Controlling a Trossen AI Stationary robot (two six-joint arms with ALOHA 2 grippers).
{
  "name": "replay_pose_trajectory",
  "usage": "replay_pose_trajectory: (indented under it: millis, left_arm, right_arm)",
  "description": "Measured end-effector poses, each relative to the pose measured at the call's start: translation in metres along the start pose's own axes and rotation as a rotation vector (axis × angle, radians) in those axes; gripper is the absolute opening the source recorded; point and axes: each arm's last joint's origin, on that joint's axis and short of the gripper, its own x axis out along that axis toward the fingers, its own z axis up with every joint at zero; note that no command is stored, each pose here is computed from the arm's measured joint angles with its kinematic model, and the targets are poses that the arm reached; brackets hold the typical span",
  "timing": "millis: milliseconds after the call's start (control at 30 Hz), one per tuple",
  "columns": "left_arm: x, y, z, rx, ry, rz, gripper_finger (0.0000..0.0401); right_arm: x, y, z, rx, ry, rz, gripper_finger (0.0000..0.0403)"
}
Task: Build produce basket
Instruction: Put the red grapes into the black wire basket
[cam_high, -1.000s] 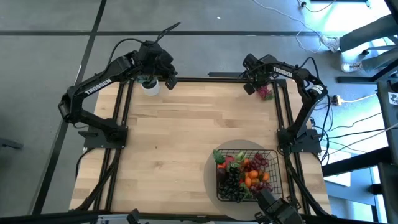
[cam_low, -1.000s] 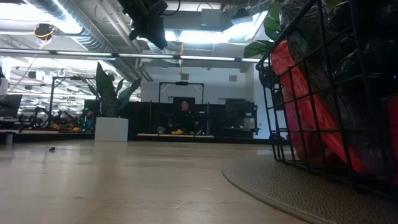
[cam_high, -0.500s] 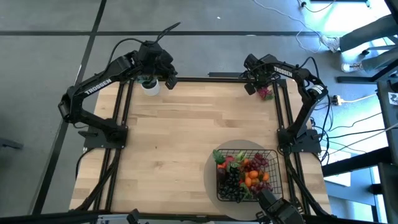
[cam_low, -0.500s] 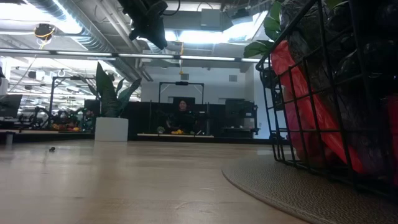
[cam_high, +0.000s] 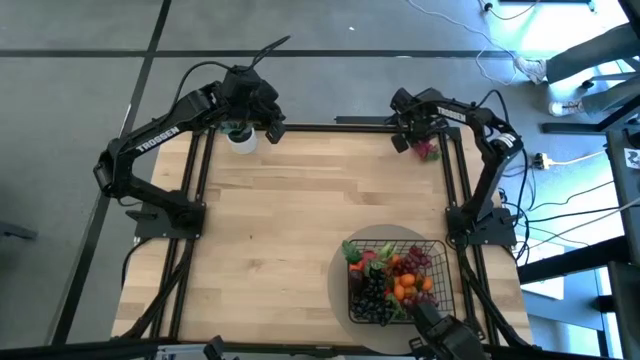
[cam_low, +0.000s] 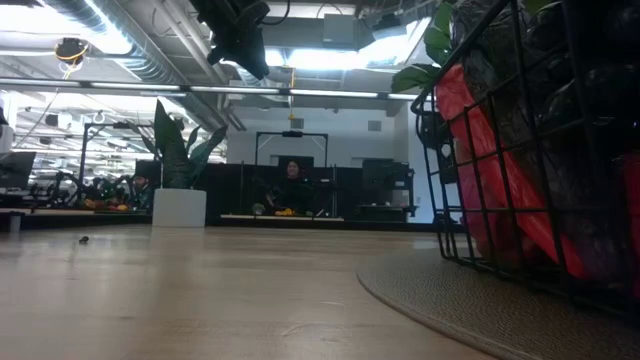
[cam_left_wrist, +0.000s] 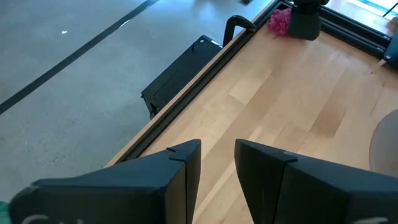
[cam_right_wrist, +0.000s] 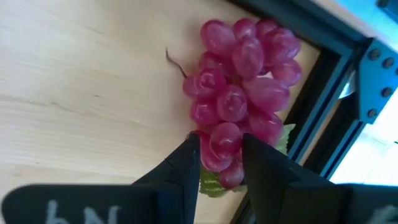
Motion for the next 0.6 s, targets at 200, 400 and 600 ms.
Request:
replay_pose_trajectory:
  millis: [200, 400, 600]
  left_arm:
    - [0.0000, 0.0000, 0.0000, 0.000, 0.000, 0.000, 0.0087]
    - [-0.0001, 0.0000, 0.0001, 0.000, 0.000, 0.000, 0.0087]
    - [0.0000, -0.0001, 0.0000, 0.000, 0.000, 0.000, 0.0087]
  right_arm:
    - [0.0099, 0.0032, 0.0020, -0.014, 0.034, -0.019, 0.0106]
    - [0.0098, 0.0023, 0.0023, -0.027, 0.026, -0.049, 0.0076]
    - [0.0098, 0.0023, 0.0023, -0.085, 0.027, -0.050, 0.0008]
